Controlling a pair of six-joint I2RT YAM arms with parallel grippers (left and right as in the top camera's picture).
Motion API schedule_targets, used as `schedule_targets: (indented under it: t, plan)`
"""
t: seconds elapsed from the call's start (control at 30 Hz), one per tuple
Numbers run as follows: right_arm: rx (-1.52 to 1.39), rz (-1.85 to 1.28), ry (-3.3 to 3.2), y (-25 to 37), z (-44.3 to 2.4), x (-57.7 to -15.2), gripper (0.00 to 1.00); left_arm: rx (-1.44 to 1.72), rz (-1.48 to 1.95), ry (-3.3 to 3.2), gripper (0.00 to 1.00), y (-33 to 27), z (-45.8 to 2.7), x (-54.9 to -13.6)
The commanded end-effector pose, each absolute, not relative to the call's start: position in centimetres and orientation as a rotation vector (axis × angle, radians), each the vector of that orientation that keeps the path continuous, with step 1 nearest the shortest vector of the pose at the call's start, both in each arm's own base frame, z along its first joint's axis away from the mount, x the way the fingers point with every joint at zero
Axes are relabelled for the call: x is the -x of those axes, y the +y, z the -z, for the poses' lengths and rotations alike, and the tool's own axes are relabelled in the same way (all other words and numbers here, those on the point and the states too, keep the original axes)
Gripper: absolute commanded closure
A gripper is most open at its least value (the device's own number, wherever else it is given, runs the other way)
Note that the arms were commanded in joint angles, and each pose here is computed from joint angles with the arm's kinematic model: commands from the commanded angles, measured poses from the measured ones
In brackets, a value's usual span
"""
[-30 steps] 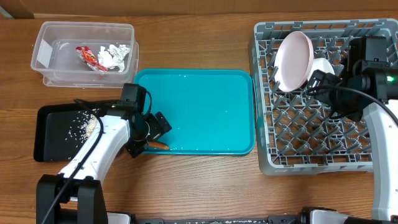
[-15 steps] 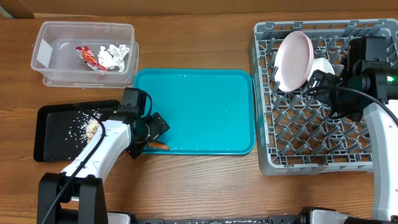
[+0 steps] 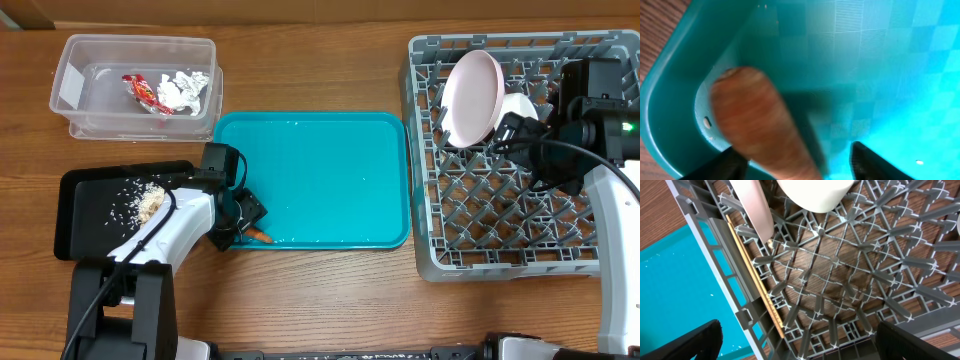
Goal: Sort waste into correct bins and load items into the dishwasher
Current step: 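Reach left gripper to the carrot on the teal tray and grasp, then carry the carrot with left gripper onto the black tray and release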
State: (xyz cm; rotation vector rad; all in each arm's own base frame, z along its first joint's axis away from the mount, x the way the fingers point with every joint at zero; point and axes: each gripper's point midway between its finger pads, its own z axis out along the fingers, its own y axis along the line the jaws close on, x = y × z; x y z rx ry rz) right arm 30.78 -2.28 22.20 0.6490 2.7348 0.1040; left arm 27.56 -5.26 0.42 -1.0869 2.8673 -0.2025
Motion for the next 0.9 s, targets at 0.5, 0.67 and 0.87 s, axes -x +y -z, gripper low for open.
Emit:
schedule_targets:
  t: [0.5,0.67,0.87]
  plan:
    - [-0.640,-0.116,2.725,-2.3,-22.6,-31.0,0.00,1.051,0.145,2.856,0.90,-4.7,-0.2,-28.3]
    - [-0.641,-0.116,2.726,-2.3,-22.6,-31.0,0.00,0.971,0.145,2.820,0.96,-3.8,-2.6,-30.5]
    - [-0.641,-0.114,2.731,-2.3,-22.5,-30.9,0.00,0.907,0.003,2.697,0.96,0.4,-9.9,-34.2]
